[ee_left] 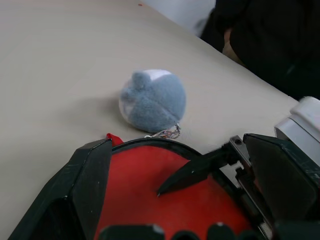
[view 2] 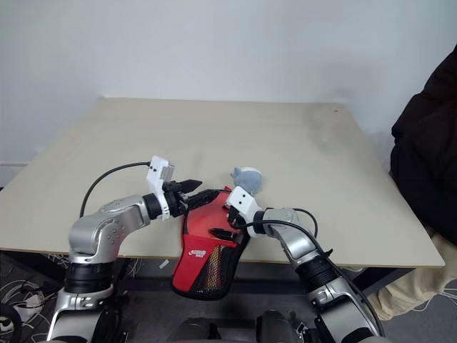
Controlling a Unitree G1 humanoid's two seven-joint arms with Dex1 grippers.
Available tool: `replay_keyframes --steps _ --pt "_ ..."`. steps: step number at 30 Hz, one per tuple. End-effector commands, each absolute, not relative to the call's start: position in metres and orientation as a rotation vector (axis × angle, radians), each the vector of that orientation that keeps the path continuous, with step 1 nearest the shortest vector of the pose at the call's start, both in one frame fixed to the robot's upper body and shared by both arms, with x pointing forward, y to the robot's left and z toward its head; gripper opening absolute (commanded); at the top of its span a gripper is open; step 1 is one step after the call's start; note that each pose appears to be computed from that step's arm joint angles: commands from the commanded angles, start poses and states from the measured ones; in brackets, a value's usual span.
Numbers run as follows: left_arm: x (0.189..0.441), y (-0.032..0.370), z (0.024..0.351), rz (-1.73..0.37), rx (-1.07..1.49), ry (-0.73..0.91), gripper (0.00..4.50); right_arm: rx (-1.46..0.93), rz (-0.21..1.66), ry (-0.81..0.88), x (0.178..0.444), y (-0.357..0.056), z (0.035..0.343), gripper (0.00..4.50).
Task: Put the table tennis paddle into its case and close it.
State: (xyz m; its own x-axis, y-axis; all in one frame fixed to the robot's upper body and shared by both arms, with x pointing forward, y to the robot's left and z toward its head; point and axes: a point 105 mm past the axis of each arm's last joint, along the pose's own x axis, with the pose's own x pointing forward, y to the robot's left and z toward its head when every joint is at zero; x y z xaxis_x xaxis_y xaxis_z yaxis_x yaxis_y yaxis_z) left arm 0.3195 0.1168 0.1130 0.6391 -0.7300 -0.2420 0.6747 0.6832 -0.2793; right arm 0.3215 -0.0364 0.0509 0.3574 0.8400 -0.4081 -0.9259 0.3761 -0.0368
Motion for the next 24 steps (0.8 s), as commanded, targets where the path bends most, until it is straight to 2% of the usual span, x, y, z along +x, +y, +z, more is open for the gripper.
replay_keyframes --steps 1,11,24 --pt "0.320 0.124 0.122 -0.788 -0.117 0.298 4.47 -0.314 1.126 0.320 0.335 -0.056 0.067 4.50" --pt "0.327 0.117 0.100 -0.752 -0.101 0.300 4.47 -0.400 1.062 0.304 0.370 -0.101 0.093 4.50" --pt "0.324 0.086 0.070 -0.830 -0.076 0.349 4.47 -0.412 1.029 0.184 0.402 -0.100 0.137 4.50"
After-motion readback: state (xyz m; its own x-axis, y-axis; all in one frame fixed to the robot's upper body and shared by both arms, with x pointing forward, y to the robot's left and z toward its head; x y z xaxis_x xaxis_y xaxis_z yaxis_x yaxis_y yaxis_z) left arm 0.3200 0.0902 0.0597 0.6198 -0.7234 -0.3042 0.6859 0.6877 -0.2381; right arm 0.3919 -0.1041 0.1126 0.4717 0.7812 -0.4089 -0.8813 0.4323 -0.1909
